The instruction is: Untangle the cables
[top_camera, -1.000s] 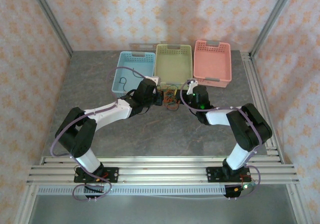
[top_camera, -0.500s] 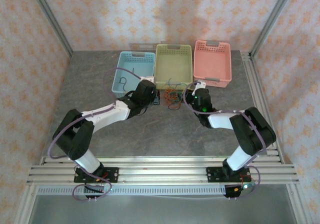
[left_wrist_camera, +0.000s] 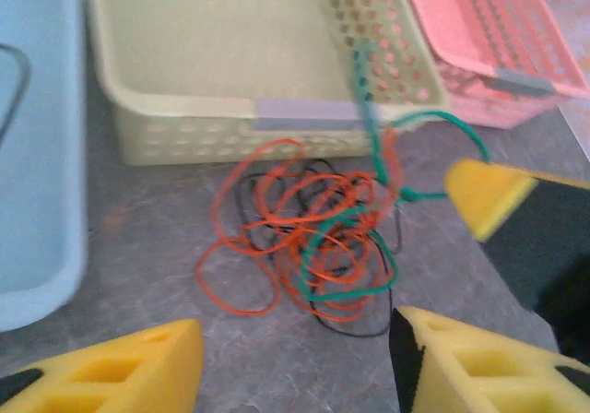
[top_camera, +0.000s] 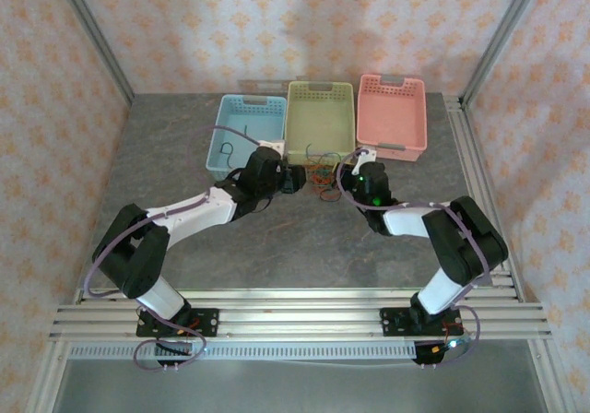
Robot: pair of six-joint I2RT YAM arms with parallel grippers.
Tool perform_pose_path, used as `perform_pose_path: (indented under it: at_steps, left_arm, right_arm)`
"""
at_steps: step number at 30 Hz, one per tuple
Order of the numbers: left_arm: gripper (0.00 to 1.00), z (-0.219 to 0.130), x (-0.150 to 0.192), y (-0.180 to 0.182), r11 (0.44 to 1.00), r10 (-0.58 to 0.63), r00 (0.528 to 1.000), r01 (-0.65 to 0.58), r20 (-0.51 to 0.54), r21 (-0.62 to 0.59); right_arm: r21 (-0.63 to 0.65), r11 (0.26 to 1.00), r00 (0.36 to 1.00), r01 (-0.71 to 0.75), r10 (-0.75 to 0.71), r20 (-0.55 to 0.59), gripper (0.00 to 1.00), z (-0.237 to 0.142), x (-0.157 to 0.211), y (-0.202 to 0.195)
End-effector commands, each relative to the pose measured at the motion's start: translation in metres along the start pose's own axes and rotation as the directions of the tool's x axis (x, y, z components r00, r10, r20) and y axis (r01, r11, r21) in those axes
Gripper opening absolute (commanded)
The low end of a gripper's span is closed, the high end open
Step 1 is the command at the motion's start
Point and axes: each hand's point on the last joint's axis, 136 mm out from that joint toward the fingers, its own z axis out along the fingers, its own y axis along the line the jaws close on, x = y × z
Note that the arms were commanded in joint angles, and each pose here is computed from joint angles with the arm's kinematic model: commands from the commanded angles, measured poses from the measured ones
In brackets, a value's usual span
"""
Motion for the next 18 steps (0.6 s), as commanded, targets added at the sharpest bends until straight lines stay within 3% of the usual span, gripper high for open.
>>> perform_pose_path:
  at_steps: [1,8,18]
  left_arm:
    - [0.63,0.005,-0.002,-0.020,0.997,0.035,0.999,-0.034,-0.007,0.071]
    - [0.59,0.009,0.001,-0.021,0.997,0.039,0.999,-0.036,-0.030,0.073]
    - [0.31,0.009,0.001,-0.021,0.997,0.040,0.999,-0.038,-0.027,0.072]
  right_arm:
    - [-0.168,0.986,1.000,0.005,-0.003,0.009,0.00,0.003,-0.009,0.037]
    - [-0.252,0.968,1.000,0.016,-0.020,-0.016,0.00,0.001,-0.005,0.056]
    - [-0.266,0.963,0.998,0.044,-0.055,-0.036,0.00,0.003,0.000,0.064]
